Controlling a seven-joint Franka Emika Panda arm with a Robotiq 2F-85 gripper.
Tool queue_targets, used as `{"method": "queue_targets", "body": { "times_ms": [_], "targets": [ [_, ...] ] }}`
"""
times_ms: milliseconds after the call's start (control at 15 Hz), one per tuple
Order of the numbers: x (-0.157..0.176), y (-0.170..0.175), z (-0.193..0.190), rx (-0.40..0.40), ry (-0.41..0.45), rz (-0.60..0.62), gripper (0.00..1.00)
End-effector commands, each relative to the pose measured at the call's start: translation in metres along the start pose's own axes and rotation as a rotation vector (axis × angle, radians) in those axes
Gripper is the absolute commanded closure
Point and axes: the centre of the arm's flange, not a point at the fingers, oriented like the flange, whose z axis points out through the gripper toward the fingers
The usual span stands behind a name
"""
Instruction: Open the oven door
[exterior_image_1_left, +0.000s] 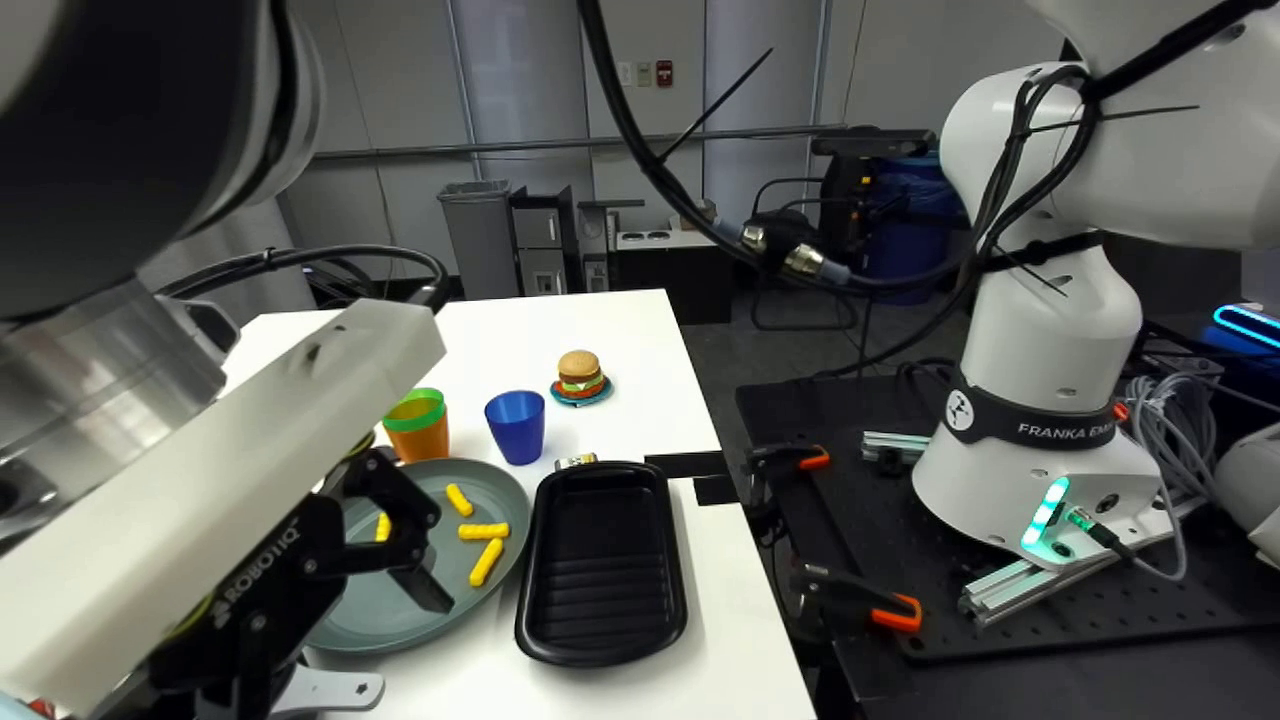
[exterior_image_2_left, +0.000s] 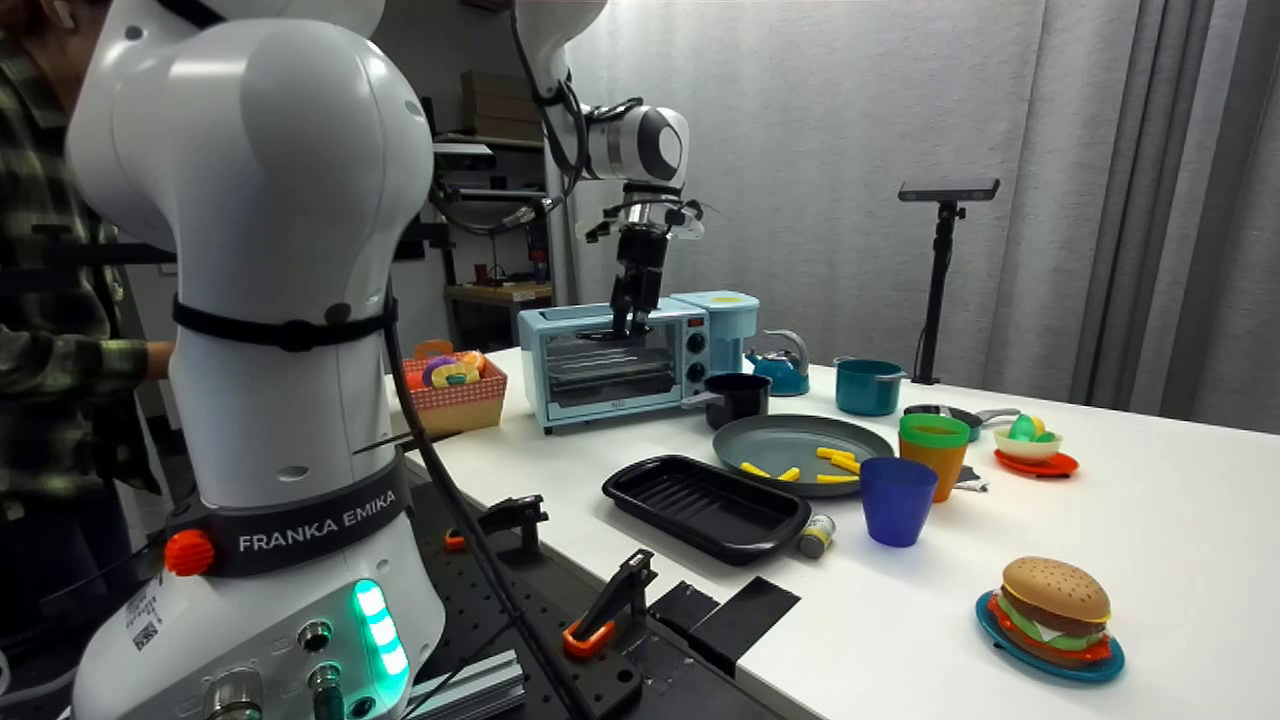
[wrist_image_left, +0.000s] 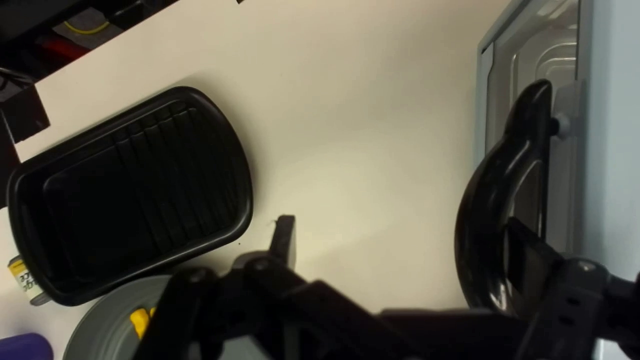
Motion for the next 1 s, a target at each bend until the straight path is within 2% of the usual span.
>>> {"method": "queue_targets", "body": {
  "times_ms": [0, 933],
  "targets": [
    [0.006, -0.001, 0.006, 0.011, -0.006, 0.022, 0.00],
    [0.025, 0.031, 0.010, 0.030, -0.017, 0.075, 0.00]
  ]
}}
